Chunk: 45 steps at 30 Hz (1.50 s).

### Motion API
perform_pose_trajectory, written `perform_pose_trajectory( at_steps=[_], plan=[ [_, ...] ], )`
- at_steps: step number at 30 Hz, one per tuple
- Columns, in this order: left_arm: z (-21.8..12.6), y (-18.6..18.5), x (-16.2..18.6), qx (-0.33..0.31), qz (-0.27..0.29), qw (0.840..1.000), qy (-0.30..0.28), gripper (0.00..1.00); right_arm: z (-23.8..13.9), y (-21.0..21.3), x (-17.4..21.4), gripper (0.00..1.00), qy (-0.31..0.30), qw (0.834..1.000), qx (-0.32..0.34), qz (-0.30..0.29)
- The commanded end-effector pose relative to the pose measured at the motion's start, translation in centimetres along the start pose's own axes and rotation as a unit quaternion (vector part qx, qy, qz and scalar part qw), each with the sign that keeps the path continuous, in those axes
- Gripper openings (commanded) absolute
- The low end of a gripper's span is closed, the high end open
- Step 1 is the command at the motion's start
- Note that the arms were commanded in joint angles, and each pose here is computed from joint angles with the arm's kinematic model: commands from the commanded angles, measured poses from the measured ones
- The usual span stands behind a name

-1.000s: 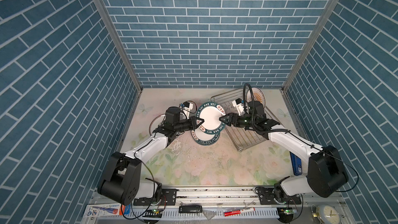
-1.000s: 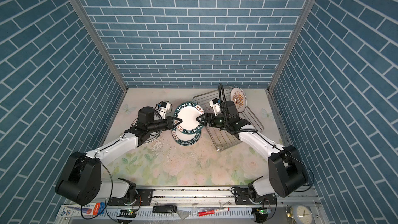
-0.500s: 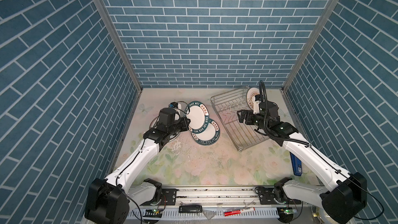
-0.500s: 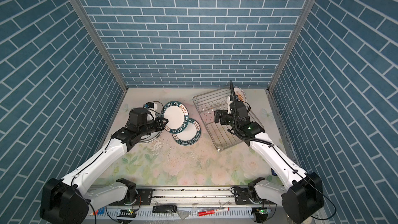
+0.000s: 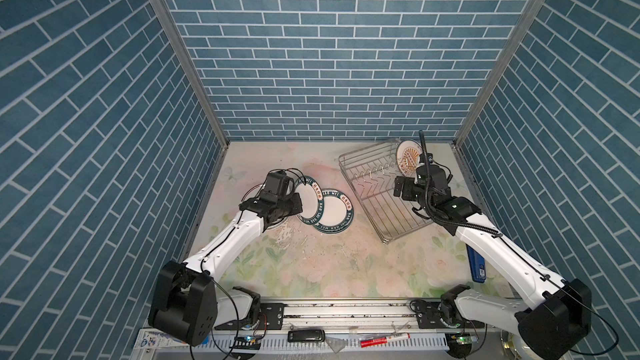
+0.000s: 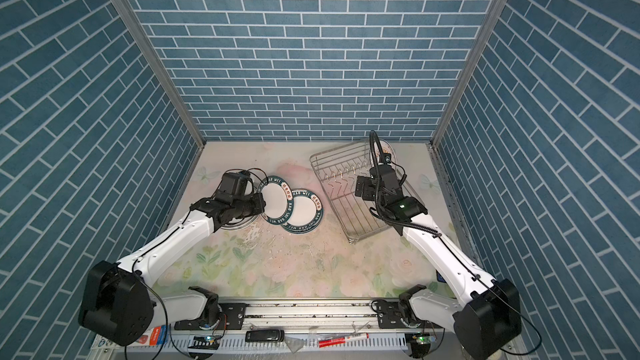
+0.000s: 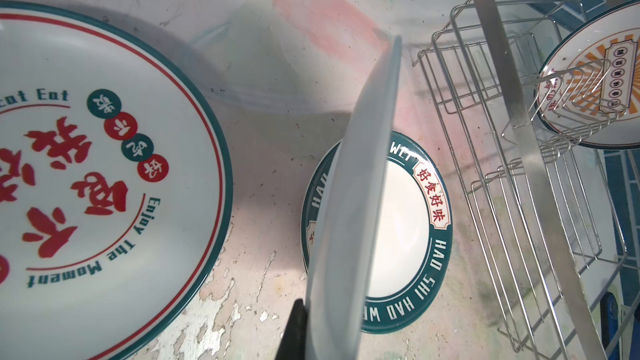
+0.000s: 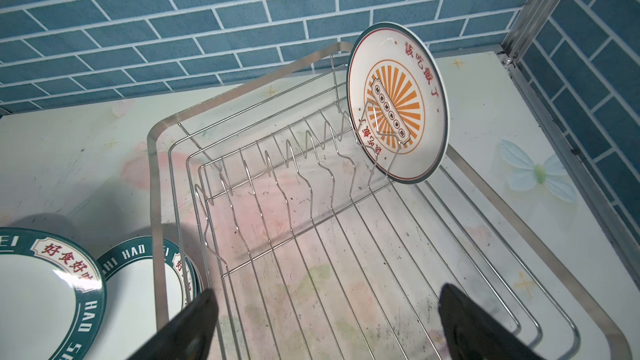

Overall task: Unload the plates from the dish rack
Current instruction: 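Open and withdraw the right gripper while the left gripper holds the plate, then lower the green-rimmed plate onto the stacked green-rimmed plates with the left gripper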

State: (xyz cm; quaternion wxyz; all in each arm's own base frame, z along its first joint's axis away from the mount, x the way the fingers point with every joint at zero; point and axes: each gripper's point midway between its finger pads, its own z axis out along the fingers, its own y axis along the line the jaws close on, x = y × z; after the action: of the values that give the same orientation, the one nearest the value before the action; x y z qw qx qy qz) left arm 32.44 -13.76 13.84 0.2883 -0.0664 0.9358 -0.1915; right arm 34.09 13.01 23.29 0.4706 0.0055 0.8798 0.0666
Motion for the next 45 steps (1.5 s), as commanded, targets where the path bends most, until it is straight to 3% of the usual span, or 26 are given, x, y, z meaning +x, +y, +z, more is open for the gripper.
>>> perform_pose_trajectory(
  at_steps=[1,23,34,38,45],
  plan=[
    [-0.3,-1.5,-1.6,0.032,-0.004,0.999,-0.014,0.00,-0.4,0.4,-0.8,0.99,-0.008,1.000,-0.010,-0.015],
    [3.3,-1.7,0.3,0.064,-0.046,0.995,0.059,0.00,-0.5,1.3,-0.6,0.99,-0.012,0.999,-0.040,-0.021],
    [5.0,-1.5,1.1,0.080,-0.073,0.990,0.088,0.04,-0.4,1.9,-0.4,0.99,-0.009,0.998,-0.057,-0.023],
    [5.2,-1.5,1.3,0.083,-0.079,0.989,0.091,0.14,-0.4,2.2,-0.4,0.99,-0.006,0.998,-0.065,-0.025],
    [5.7,-1.2,1.5,0.081,-0.083,0.988,0.100,0.18,-0.6,2.4,-0.4,0.99,-0.007,0.997,-0.072,-0.027]
  ],
)
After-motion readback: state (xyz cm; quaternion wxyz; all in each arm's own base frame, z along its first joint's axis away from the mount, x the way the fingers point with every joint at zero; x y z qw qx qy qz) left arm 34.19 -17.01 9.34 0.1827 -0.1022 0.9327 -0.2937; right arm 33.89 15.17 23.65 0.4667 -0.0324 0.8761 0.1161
